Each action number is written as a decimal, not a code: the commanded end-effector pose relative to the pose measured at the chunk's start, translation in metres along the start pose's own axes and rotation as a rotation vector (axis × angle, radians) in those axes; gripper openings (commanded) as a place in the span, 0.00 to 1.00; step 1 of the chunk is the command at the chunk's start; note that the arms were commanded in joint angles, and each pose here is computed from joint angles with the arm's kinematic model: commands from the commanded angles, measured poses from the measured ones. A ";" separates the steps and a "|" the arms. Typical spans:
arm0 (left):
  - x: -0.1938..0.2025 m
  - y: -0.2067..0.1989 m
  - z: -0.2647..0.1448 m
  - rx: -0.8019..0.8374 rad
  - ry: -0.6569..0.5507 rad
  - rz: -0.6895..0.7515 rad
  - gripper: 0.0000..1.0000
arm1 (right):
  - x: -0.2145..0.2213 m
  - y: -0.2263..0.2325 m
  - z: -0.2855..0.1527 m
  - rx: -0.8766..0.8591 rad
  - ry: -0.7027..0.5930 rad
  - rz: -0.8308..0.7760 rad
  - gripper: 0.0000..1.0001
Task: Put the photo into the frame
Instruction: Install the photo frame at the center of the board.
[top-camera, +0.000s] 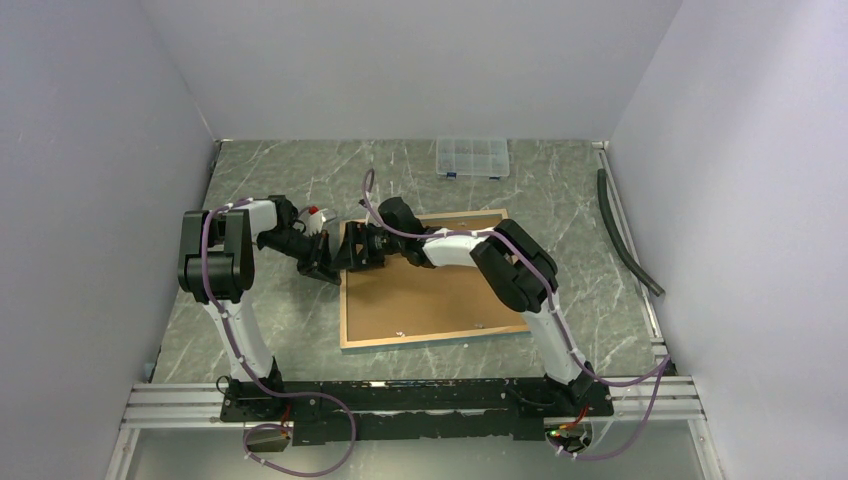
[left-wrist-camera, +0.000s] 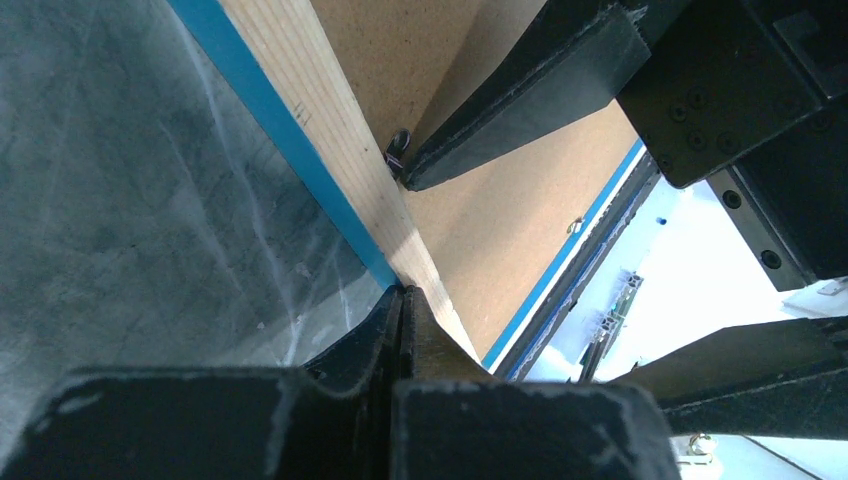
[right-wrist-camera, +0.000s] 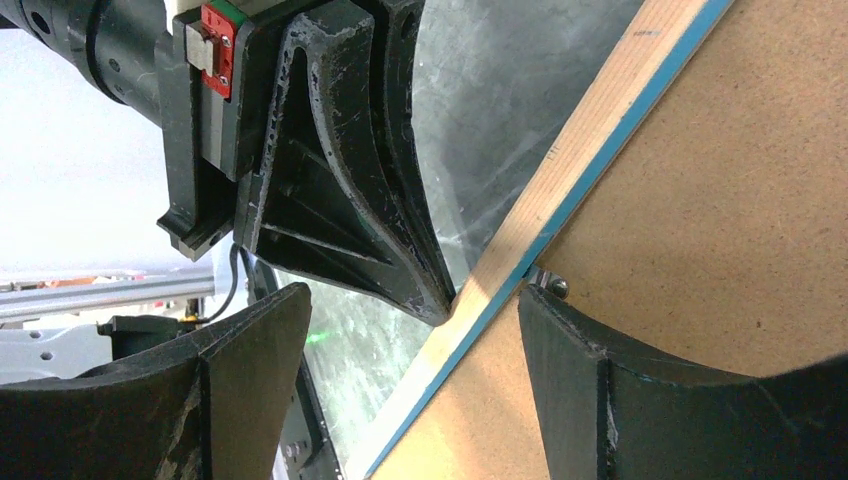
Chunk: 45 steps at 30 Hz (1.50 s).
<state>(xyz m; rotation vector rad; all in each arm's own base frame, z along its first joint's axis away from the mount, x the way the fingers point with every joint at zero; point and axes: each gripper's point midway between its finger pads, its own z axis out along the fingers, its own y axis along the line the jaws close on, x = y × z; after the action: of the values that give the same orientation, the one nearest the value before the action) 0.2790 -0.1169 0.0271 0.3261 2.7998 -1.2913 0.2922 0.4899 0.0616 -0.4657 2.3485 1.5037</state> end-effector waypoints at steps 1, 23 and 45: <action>-0.002 0.005 0.004 -0.019 -0.002 0.048 0.03 | 0.001 -0.014 0.009 0.046 -0.024 0.008 0.80; -0.008 0.001 -0.015 -0.023 -0.014 0.087 0.04 | -0.028 0.033 -0.033 -0.017 -0.107 -0.035 0.83; 0.062 0.031 0.003 -0.380 0.334 0.733 0.03 | 0.009 -0.156 -0.355 0.943 -0.487 0.266 1.00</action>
<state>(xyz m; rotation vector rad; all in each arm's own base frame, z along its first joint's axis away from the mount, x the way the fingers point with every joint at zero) 0.2183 -0.1062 0.0122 1.2327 2.6952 -0.8485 0.3304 0.1307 0.0906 0.3940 2.3746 0.5308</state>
